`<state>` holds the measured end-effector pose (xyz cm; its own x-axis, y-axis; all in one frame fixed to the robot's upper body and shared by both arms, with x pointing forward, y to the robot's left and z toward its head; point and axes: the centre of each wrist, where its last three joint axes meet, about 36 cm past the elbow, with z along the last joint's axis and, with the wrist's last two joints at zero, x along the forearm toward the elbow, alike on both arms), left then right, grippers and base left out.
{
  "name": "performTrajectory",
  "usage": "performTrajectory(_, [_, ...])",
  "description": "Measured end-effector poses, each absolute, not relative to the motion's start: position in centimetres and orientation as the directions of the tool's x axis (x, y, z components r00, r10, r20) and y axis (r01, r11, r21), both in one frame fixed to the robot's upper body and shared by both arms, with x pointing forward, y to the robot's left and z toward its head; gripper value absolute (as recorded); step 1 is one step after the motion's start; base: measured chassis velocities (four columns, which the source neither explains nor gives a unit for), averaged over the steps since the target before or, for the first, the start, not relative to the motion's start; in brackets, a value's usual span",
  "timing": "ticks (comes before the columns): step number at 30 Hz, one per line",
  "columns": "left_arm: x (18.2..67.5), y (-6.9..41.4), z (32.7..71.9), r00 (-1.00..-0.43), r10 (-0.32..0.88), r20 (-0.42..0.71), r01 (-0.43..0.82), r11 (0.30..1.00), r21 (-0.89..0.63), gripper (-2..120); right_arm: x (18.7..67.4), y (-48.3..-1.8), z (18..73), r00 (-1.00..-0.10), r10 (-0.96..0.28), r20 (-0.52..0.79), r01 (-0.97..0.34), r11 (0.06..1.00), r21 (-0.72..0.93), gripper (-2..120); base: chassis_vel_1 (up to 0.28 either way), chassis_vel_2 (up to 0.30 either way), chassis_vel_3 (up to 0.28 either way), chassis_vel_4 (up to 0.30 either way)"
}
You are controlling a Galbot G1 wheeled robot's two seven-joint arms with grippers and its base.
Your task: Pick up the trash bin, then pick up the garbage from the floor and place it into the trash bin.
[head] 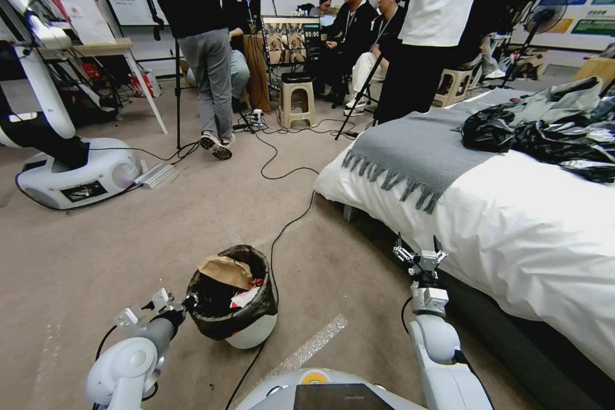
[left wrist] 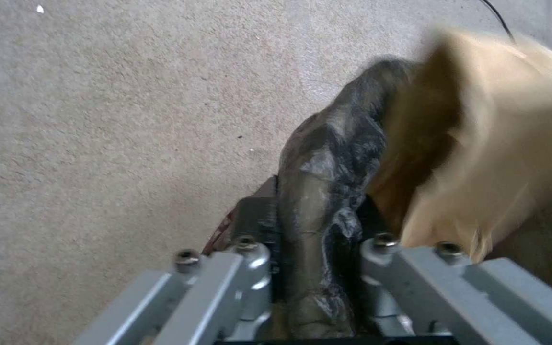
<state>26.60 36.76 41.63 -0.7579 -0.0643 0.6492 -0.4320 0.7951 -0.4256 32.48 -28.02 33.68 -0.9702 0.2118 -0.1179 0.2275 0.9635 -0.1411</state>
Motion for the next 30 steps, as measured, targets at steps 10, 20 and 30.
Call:
performTrajectory(10, [26.9, 36.9, 42.2, -0.759, -0.13, 0.638, -0.399, 0.867, -0.298, 56, 32.6, -28.0, 33.5, -0.971, 0.21, -0.115, 0.225, 0.964, -0.14, 100, 0.0, 0.0, 0.0, 0.0])
performTrajectory(20, [26.8, 35.3, 47.3, -0.837, -0.184, 0.515, -0.313, 0.933, -0.175, 95, 32.9, -27.7, 33.4, -0.972, 0.204, -0.115, 0.219, 0.966, -0.134, 100, 0.0, 0.0, 0.0, 0.0])
performTrajectory(30, [25.2, 32.1, 52.3, -0.92, -0.212, 0.33, -0.24, 0.97, -0.044, 100, 32.2, -27.9, 34.6, -0.969, 0.214, -0.127, 0.228, 0.967, -0.112, 100, 0.0, 0.0, 0.0, 0.0])
